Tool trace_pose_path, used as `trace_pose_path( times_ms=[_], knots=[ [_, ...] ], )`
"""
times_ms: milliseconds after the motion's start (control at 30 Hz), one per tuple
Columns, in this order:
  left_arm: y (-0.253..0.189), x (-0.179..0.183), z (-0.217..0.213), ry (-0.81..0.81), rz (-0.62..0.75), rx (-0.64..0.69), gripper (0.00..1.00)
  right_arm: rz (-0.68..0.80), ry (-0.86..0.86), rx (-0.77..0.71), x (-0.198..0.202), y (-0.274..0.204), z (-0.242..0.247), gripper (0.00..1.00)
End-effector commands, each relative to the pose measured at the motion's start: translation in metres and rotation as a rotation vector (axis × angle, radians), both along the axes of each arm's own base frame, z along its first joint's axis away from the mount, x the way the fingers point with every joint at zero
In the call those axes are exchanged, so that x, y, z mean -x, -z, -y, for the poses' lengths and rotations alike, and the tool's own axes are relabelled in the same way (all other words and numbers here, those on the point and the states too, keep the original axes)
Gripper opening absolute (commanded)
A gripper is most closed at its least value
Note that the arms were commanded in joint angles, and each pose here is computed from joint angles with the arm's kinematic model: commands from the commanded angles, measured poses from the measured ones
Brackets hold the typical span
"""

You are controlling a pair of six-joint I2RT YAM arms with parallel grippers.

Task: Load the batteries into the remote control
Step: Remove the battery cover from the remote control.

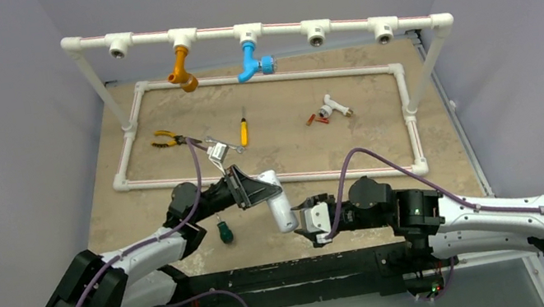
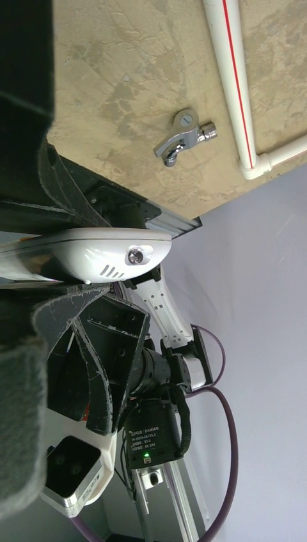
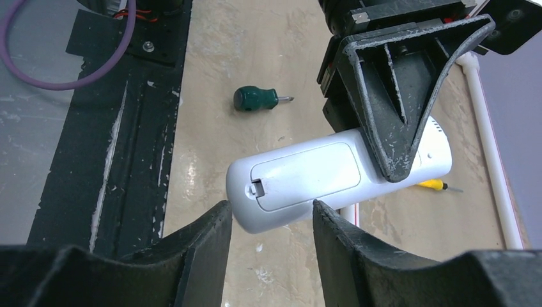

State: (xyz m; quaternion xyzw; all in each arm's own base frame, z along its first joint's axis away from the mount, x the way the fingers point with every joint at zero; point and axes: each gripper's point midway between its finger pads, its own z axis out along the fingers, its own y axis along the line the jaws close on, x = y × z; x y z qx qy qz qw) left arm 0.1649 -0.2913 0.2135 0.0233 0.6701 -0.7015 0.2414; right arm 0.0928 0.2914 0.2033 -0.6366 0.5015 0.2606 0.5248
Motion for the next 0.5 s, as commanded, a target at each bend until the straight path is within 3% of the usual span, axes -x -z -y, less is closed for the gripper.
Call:
trace_pose_path(
  times_ms=[0,467],
  knots=[
    [-0.003,0.004,-0.001,0.004,0.052,-0.007,0.00,0.056,-0.035,-0.079,0.001,-0.029,-0.007,0.47],
    [0.006,0.005,-0.001,0.009,0.033,-0.038,0.00,0.091,-0.108,-0.087,0.008,-0.031,-0.018,0.43]
  ],
)
